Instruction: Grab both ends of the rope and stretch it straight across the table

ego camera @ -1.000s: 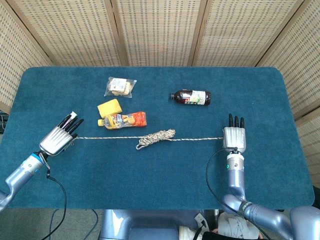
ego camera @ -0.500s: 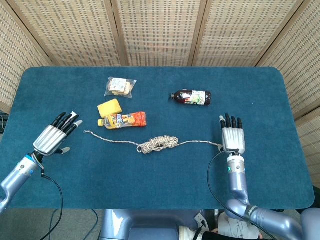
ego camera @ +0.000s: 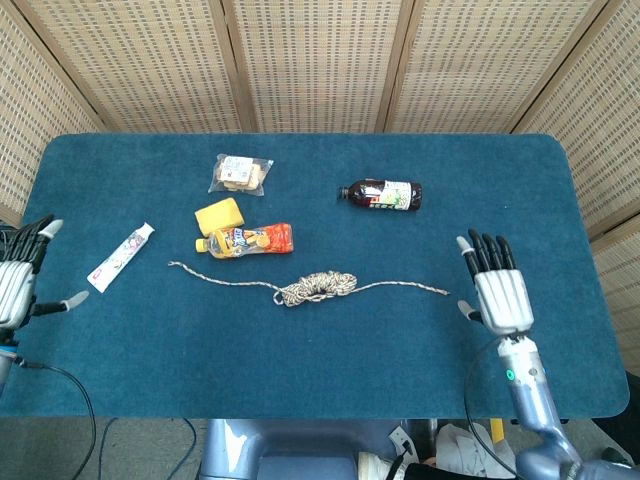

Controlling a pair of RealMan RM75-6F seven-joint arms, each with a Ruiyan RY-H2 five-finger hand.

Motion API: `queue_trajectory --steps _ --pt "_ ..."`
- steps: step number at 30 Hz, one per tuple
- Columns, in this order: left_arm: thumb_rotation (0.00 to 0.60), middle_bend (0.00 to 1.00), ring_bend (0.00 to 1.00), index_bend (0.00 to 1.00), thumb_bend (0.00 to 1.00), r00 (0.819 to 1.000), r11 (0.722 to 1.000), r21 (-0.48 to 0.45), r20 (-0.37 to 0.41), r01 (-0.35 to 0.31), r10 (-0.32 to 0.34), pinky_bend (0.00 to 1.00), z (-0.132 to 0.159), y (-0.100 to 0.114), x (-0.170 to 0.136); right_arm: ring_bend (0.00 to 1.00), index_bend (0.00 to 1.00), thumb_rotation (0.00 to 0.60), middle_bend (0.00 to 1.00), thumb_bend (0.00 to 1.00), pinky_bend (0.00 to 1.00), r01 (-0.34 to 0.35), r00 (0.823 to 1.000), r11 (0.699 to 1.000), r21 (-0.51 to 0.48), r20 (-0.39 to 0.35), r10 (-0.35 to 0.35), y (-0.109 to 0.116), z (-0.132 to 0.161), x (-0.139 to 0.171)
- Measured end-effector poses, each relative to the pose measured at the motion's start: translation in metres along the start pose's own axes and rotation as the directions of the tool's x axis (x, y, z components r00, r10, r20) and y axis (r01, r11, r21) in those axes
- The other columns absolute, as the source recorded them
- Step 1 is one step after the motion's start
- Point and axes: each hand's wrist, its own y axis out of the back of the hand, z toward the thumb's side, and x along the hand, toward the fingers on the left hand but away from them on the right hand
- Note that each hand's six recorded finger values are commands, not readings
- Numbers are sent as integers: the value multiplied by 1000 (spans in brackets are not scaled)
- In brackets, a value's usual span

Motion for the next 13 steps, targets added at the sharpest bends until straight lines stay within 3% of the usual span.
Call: queue_trajectory --steps 4,9,13 --pt "600 0 0 0 0 996 1000 22 -86 -4 6 0 2 3 -34 0 0 600 0 0 0 60 994 998 -26 -91 -62 12 4 42" --pt "600 0 0 0 0 985 996 89 -171 9 7 0 13 2 -82 0 0 600 0 0 0 116 988 990 -81 -95 -123 23 4 88" --pt "600 0 0 0 0 985 992 122 -175 17 4 0 22 1 -102 0 0 600 0 0 0 120 987 989 -83 -94 -127 26 7 107"
